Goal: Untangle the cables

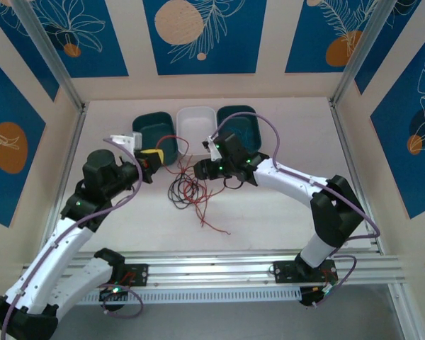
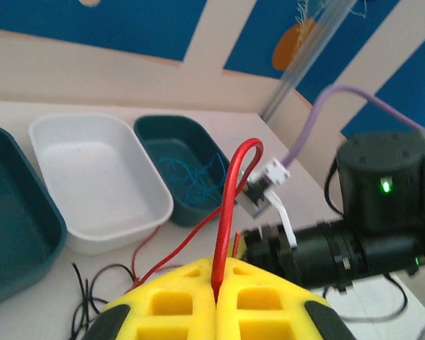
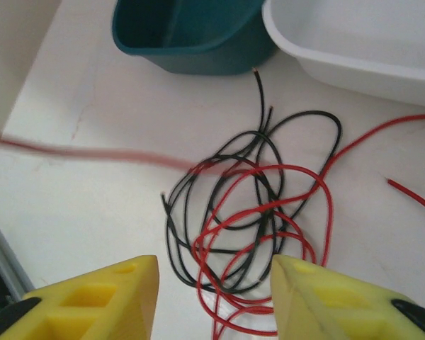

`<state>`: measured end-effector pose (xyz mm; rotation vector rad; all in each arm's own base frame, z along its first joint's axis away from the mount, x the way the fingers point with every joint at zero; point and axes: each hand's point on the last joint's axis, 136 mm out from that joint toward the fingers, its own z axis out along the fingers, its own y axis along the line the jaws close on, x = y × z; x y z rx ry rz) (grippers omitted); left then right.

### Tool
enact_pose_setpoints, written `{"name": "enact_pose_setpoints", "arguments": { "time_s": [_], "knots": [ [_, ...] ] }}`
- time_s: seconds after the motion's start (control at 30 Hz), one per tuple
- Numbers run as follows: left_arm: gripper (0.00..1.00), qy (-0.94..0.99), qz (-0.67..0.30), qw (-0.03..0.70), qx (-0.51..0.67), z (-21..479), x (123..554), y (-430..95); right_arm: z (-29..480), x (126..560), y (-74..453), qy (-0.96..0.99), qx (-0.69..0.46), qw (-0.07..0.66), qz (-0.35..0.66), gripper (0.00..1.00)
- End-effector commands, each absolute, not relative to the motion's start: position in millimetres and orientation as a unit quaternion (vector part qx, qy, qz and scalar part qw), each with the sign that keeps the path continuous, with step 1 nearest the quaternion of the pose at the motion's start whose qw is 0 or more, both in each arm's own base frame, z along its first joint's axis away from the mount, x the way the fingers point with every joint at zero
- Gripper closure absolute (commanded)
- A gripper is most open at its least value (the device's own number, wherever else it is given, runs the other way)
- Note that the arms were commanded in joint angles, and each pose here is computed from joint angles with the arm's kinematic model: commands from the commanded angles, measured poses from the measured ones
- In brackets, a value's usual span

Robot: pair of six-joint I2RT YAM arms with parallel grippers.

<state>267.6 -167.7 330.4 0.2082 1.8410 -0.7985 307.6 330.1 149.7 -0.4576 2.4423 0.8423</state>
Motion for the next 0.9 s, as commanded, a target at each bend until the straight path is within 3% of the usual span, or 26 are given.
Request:
{"name": "enact_pose_setpoints", "arguments": {
  "time_s": [0.0,0.43,0.6,0.87],
  "knots": [
    [1.00,0.754,-0.316,0.573,0.057,365.9,281.9,-158.2,167.3,309.3,315.6,0.898,-0.149,0.293,0.292,0.48],
    [1.00,0.740,-0.290,0.603,0.061,413.2,358.1,-182.9,196.1,312.9,244.3,0.901,-0.071,0.371,0.213,0.19],
    [1.00,0.764,-0.283,0.578,0.058,394.4,397.6,-200.5,206.0,310.3,232.8,0.900,-0.064,0.380,0.202,0.12],
    [1.00,0.833,-0.247,0.495,0.018,321.6,449.3,-214.9,207.8,312.2,216.9,0.909,-0.041,0.373,0.184,0.07]
  ]
}}
